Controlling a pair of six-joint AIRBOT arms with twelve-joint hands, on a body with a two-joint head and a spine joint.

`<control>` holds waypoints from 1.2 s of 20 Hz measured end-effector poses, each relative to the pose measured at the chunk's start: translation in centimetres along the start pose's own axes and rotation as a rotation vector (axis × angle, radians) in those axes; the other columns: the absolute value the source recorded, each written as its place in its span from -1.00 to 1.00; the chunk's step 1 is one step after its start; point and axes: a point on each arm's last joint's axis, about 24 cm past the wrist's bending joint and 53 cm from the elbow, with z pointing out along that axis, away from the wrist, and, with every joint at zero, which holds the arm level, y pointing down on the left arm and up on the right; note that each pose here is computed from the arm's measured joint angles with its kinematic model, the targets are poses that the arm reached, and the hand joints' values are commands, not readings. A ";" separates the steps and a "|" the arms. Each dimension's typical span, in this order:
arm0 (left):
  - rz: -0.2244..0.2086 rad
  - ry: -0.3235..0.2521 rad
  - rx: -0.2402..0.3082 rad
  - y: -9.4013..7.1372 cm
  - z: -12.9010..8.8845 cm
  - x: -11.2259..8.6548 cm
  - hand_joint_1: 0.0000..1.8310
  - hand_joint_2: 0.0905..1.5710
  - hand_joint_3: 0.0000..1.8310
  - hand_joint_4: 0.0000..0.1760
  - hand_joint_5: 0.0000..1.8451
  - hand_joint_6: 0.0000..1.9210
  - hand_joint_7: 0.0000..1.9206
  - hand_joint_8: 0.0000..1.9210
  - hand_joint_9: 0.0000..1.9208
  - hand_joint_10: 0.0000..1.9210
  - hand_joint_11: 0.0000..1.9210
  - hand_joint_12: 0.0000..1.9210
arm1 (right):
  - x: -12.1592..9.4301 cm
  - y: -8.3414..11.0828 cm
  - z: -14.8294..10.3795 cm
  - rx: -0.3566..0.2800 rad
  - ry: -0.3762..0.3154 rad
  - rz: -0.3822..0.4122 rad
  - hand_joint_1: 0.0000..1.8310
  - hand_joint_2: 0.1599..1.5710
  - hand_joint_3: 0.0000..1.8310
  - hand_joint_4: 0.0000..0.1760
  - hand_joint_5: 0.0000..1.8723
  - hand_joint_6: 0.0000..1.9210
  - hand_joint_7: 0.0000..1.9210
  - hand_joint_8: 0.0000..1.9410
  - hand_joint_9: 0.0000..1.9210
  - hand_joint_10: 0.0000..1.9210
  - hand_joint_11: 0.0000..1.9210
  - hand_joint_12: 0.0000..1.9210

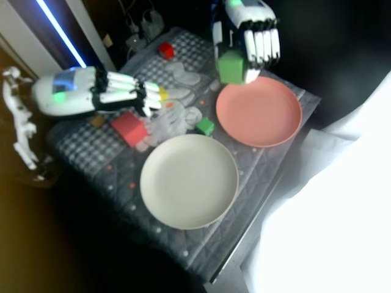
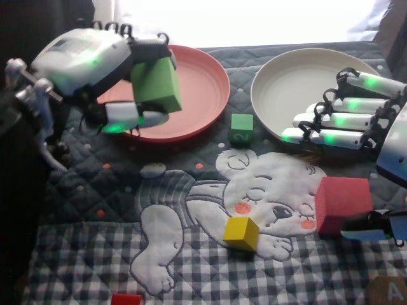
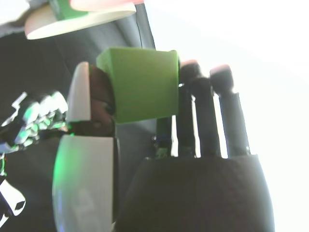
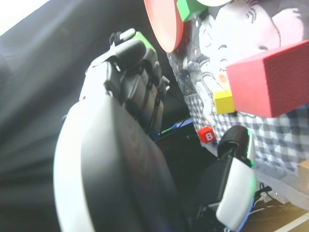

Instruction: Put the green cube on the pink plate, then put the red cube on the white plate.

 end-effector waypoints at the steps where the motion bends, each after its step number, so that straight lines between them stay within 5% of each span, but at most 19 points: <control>1: 0.001 -0.001 -0.011 0.2 0.7 -0.1 0.30 0.51 -1.00 -1.00 -0.21 0.34 -0.06 0.32 -0.17 0.33 -0.36 0.78 | 0.0 0.0 0.0 0.000 -0.001 0.001 -0.07 -0.53 -0.02 -1.00 -0.83 -0.20 -0.62 -0.56 -0.92 0.23 -1.00 0.82; 2: -0.004 0.000 -0.025 0.6 1.3 -0.1 0.30 0.50 -1.00 -1.00 -0.20 0.34 -0.05 0.28 -0.16 0.28 -0.36 0.75 | 0.1 0.0 0.1 0.000 0.001 0.002 -0.08 -0.58 0.06 -1.00 -0.89 -0.03 -0.73 -0.28 -0.94 0.28 -1.00 0.84; 4: -0.008 0.007 -0.065 1.7 1.9 0.1 0.29 0.49 -1.00 -1.00 -0.18 0.35 -0.06 0.24 -0.15 0.22 -0.34 0.69 | 0.1 0.0 0.1 -0.001 0.002 0.002 -0.08 -0.61 0.11 -1.00 -0.91 0.06 -0.81 -0.03 -0.93 0.34 -1.00 0.86; 8: -0.047 -0.004 -0.161 4.7 2.7 -0.2 0.26 0.54 -1.00 -1.00 -0.21 0.37 -0.14 0.41 -0.26 0.38 -0.46 0.86 | 0.3 0.0 0.1 -0.002 0.002 0.003 -0.08 -0.59 0.09 -1.00 -0.92 0.03 -0.85 -0.05 -0.98 0.30 -1.00 0.82; 10: -0.049 -0.005 -0.175 5.1 2.8 -0.3 0.25 0.54 -1.00 -0.75 -0.19 0.37 -0.17 0.41 -0.31 0.38 -0.53 0.86 | 0.3 -0.1 0.1 -0.001 0.002 0.004 -0.07 -0.57 0.06 -1.00 -0.94 0.01 -0.86 -0.07 -1.00 0.29 -1.00 0.81; 11: -0.067 -0.011 -0.184 5.3 2.8 -0.4 0.25 0.56 -1.00 -1.00 -0.23 0.36 -0.19 0.50 -0.38 0.44 -0.55 0.91 | 0.3 -0.1 0.1 -0.001 0.002 0.004 -0.07 -0.55 0.05 -1.00 -0.93 0.04 -0.86 -0.04 -1.00 0.31 -1.00 0.84; 13: -0.084 -0.015 -0.198 5.6 2.8 -0.4 -0.11 0.37 -1.00 -0.44 -0.47 -0.24 -0.54 0.11 -0.75 0.44 -0.95 0.98 | 0.3 0.0 0.1 -0.002 0.002 0.003 -0.07 -0.55 0.04 -1.00 -0.95 0.07 -0.88 0.00 -1.00 0.32 -1.00 0.84; 14: -0.086 -0.015 -0.201 5.7 2.8 -0.3 -0.17 0.31 -1.00 0.11 -0.50 -0.43 -0.64 0.11 -0.88 0.53 -0.99 1.00 | 0.3 -0.1 0.1 -0.001 0.002 0.004 -0.07 -0.55 0.04 -1.00 -0.96 0.06 -0.88 -0.01 -1.00 0.30 -1.00 0.82; 16: -0.088 -0.021 -0.201 5.7 2.8 -0.6 -0.28 0.19 -1.00 0.57 -0.68 -0.81 -0.82 -0.35 -1.00 -0.12 -1.00 0.59 | 0.2 -0.1 0.1 -0.001 0.002 0.001 -0.06 -0.57 0.05 -1.00 -0.95 0.04 -0.87 -0.03 -1.00 0.30 -1.00 0.83; 17: -0.092 -0.023 -0.202 5.8 2.8 -0.6 -0.31 0.17 -1.00 0.91 -0.75 -0.94 -0.81 -0.57 -1.00 -0.41 -1.00 0.14 | 0.2 -0.1 0.1 0.000 0.002 0.002 -0.05 -0.56 0.05 -1.00 -0.95 0.05 -0.87 -0.01 -1.00 0.32 -1.00 0.85; 18: -0.098 -0.028 -0.203 5.8 2.8 -0.8 -0.32 0.12 -1.00 0.98 -0.82 -0.98 -0.86 -0.86 -1.00 -0.88 -1.00 -0.77 | 0.2 -0.1 0.1 0.000 0.002 0.002 -0.02 -0.57 0.04 -1.00 -0.95 0.06 -0.88 -0.01 -1.00 0.29 -1.00 0.82; 20: -0.097 -0.028 -0.198 5.7 2.8 -0.7 -0.38 0.05 -1.00 1.00 -0.90 -1.00 -0.98 -0.99 -1.00 -1.00 -1.00 -0.99 | 0.2 -0.1 0.1 0.000 0.002 0.002 -0.04 -0.59 0.05 -1.00 -0.95 0.06 -0.87 -0.03 -1.00 0.29 -1.00 0.82; 22: -0.112 -0.027 -0.176 5.0 2.3 -0.2 -0.40 0.07 -1.00 1.00 -0.95 -1.00 -1.00 -1.00 -1.00 -1.00 -1.00 -1.00 | 0.2 -0.1 0.1 0.000 0.002 0.002 -0.03 -0.63 0.05 -1.00 -0.93 0.02 -0.85 -0.09 -0.99 0.26 -1.00 0.80; 23: -0.115 -0.025 -0.150 4.4 1.6 0.2 -0.43 0.12 -1.00 1.00 -0.97 -0.98 -0.91 -0.98 -0.93 -0.89 -1.00 -0.43 | 0.2 -0.2 0.1 0.000 0.002 0.001 -0.02 -0.68 0.07 -1.00 -0.93 -0.01 -0.85 -0.11 -1.00 0.25 -1.00 0.76; 24: -0.117 -0.027 -0.132 3.9 0.7 0.3 -0.45 0.13 -1.00 1.00 -0.96 -0.99 -0.82 -0.96 -0.99 -0.47 -1.00 0.28 | 0.2 -0.2 0.1 0.001 0.001 -0.001 0.00 -0.70 0.07 -1.00 -0.93 -0.02 -0.86 -0.12 -1.00 0.24 -1.00 0.75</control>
